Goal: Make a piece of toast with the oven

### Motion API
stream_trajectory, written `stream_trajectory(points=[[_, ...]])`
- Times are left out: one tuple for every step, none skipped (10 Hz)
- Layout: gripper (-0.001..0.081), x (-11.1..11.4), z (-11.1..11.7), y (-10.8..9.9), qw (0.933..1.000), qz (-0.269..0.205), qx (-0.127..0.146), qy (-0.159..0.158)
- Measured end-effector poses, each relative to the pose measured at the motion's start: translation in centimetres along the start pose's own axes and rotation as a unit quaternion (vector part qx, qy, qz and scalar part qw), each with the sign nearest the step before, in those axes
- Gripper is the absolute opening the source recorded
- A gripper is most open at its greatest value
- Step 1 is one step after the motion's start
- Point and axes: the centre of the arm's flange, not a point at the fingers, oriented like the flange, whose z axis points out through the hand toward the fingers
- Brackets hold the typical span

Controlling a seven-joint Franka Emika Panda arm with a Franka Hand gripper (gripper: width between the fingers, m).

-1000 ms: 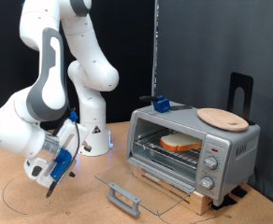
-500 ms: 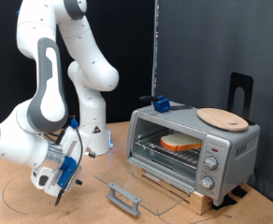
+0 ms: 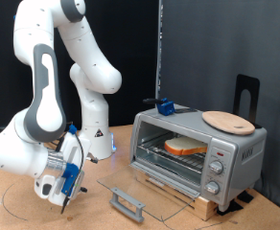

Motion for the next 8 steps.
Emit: stream_trajectory(points=[[0.0809, 0.1, 0.5, 0.3, 1.0000, 0.002, 0.002, -0.004], [0.0809, 0.1, 1.4, 0.7, 0.9999, 0.006, 0.003, -0.008], [0.0809, 0.0, 2.5, 0.9, 0.9998, 0.010, 0.003, -0.015], [0.0809, -0.3, 3.8, 1.1, 0.9996, 0.013, 0.002, -0.025], [0.0809, -0.6, 5.3, 1.2, 0.9992, 0.017, 0.003, -0.035], [0.0809, -1.1, 6.6, 1.2, 0.9988, 0.021, 0.007, -0.043], [0.0809, -1.6, 7.8, 0.8, 0.9981, 0.026, 0.019, -0.053], [0.0809, -2.4, 8.6, 0.0, 0.9959, 0.031, 0.043, -0.074]])
